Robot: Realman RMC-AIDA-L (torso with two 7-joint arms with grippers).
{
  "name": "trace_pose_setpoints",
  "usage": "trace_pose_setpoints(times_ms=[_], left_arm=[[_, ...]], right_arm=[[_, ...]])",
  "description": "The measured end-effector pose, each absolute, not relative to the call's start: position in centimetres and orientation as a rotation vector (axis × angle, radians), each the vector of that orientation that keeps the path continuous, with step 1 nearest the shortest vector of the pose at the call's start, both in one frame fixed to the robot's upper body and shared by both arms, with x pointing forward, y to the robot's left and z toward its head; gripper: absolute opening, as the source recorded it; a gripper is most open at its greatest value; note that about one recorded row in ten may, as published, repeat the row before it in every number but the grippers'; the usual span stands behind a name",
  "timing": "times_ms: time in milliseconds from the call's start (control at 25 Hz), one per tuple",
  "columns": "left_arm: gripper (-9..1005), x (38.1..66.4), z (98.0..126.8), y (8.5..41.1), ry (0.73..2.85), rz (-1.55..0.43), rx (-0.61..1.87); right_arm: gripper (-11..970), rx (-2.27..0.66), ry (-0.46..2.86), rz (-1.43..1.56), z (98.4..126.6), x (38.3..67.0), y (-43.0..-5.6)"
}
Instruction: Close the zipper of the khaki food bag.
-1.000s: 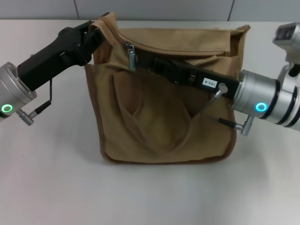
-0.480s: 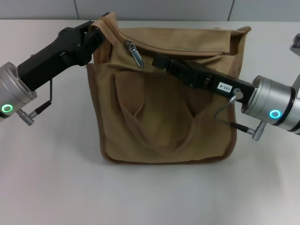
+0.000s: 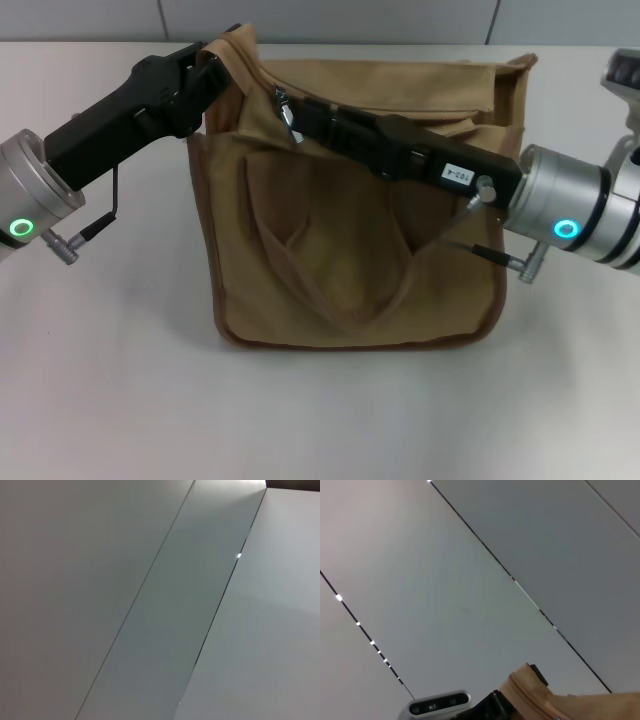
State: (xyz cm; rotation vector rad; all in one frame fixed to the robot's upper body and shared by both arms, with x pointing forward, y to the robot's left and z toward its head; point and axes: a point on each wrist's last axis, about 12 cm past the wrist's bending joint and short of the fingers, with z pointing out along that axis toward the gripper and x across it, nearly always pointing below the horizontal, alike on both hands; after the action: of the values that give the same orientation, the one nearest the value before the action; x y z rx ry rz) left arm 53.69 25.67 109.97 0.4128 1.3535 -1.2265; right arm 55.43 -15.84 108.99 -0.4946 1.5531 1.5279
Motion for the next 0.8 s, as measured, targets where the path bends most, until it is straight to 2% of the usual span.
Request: trace_pose_setpoints(times_ms=[80,360,440,640,800], left_arm=[[27,53.8,110.0,25.6,1.354,-1.228,0.417],[27,53.8,110.0,25.5,1.353,-1.229,0.417],[27,53.9,110.1,25.5,1.354,-1.227,0.416],[27,54.0,110.1,25.4,1.353,-1.227,0.418],[27,54.0,110.1,25.4,1.354,-1.226,0.417]], right_arm=[[135,-0.497,1.577,1.510,108.9,55.8,-15.5],[326,-0.480,1.608,1.492,108.6,56.0,-15.2],[552,-0.507,1.595,1.524,108.8,55.8,-14.6],[593,-0.501,1.591,1.524,108.9,55.9,-14.7],[577,-0.497,1.593,1.518,109.0,56.0,-14.7]])
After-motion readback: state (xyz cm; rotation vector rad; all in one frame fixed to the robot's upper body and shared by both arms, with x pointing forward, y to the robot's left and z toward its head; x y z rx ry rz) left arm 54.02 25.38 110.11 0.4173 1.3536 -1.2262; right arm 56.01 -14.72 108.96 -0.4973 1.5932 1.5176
